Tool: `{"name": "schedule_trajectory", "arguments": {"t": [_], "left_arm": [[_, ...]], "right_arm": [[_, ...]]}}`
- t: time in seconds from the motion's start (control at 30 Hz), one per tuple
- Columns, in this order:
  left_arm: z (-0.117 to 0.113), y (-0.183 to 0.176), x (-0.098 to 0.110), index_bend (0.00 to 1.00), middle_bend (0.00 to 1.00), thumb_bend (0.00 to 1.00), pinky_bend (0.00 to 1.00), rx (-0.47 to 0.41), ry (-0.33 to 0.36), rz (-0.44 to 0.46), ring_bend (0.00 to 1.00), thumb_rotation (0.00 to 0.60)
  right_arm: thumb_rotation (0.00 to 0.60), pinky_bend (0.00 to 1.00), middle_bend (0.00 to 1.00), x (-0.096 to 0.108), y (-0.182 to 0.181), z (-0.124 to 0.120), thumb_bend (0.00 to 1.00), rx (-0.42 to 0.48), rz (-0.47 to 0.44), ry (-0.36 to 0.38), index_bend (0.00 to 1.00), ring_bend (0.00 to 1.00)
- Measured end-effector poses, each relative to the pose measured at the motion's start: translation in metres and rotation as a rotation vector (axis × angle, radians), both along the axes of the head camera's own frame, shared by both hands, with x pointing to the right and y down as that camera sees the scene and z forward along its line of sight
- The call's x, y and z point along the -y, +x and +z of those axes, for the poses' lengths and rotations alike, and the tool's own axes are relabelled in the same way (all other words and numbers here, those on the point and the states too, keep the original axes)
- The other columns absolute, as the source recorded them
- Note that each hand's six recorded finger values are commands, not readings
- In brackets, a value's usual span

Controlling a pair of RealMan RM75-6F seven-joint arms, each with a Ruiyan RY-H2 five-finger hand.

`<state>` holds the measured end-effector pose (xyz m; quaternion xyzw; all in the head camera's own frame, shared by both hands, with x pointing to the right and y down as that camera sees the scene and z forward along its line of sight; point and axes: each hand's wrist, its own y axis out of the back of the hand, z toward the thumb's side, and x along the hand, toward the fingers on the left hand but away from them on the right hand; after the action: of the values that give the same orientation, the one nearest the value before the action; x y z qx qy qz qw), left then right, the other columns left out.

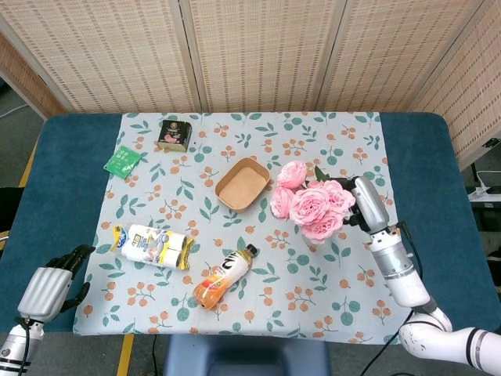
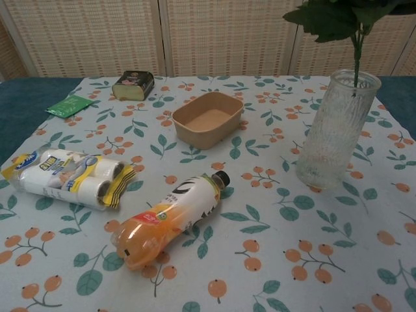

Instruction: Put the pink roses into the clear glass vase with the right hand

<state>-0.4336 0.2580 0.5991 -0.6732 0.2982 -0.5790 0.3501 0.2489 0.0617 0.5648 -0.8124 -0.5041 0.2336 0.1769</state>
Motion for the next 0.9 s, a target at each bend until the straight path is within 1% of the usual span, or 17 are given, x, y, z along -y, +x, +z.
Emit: {"name": "schedule_trajectory", "arguments": {"t": [0.17, 0.2, 0.33, 0.43, 0.5, 0.6, 0.7, 0.73, 0.77, 0.83, 0.9], "left_arm": [[0.000, 0.000, 0.000, 0.13, 0.14, 0.42, 0.38, 0.000, 0.001, -0.001, 0.28, 0.600], [0.000, 0.000, 0.000, 0.13, 0.14, 0.42, 0.38, 0.000, 0.001, -0.001, 0.28, 0.600], [0.000, -0.001, 0.000, 0.13, 0.14, 0.42, 0.38, 0.001, -0.001, -0.001, 0.28, 0.600], [0.001, -0.001, 0.000, 0.13, 0.14, 0.42, 0.38, 0.002, -0.003, -0.002, 0.28, 0.600], [0.001, -0.001, 0.000, 0.13, 0.14, 0.42, 0.38, 0.002, -0.003, -0.003, 0.28, 0.600], [0.001, 0.000, 0.000, 0.13, 0.14, 0.42, 0.38, 0.000, -0.002, -0.002, 0.28, 0.600], [0.000, -0.001, 0.000, 0.13, 0.14, 0.42, 0.38, 0.001, -0.001, -0.002, 0.28, 0.600], [0.000, -0.001, 0.000, 0.13, 0.14, 0.42, 0.38, 0.001, -0.001, -0.002, 0.28, 0.600], [0.000, -0.001, 0.000, 0.13, 0.14, 0.42, 0.38, 0.000, -0.001, -0.004, 0.28, 0.600], [0.000, -0.002, 0.001, 0.13, 0.14, 0.42, 0.38, 0.002, 0.001, -0.006, 0.28, 0.600], [0.000, -0.002, 0.001, 0.13, 0.14, 0.42, 0.38, 0.001, 0.002, -0.007, 0.28, 0.600]], "right_arm": [[0.600, 1.00, 0.98, 0.002, 0.016, 0.016, 0.57, 0.000, 0.030, -0.043, 0.91, 1.00], [0.600, 1.00, 0.98, 0.003, 0.020, 0.021, 0.56, -0.001, 0.038, -0.053, 0.89, 1.00], [0.600, 1.00, 0.98, 0.005, 0.031, 0.040, 0.41, -0.004, 0.059, -0.101, 0.78, 1.00], [0.600, 1.00, 0.98, 0.006, 0.035, 0.052, 0.34, -0.003, 0.062, -0.137, 0.71, 1.00], [0.600, 1.00, 0.98, 0.005, 0.035, 0.059, 0.30, -0.003, 0.058, -0.154, 0.67, 1.00], [0.600, 1.00, 0.98, 0.000, 0.034, 0.064, 0.23, -0.001, 0.040, -0.171, 0.54, 1.00], [0.600, 1.00, 0.98, -0.004, 0.034, 0.066, 0.14, -0.005, 0.017, -0.187, 0.35, 1.00], [0.600, 1.00, 0.98, -0.005, 0.035, 0.066, 0.09, -0.006, 0.011, -0.190, 0.24, 1.00], [0.600, 1.00, 0.98, -0.006, 0.036, 0.065, 0.06, -0.007, 0.004, -0.192, 0.17, 1.00], [0.600, 0.99, 0.98, -0.010, 0.039, 0.063, 0.03, -0.018, -0.013, -0.191, 0.06, 0.99], [0.600, 0.98, 0.98, -0.012, 0.044, 0.058, 0.01, -0.030, -0.021, -0.179, 0.01, 0.98]]}}
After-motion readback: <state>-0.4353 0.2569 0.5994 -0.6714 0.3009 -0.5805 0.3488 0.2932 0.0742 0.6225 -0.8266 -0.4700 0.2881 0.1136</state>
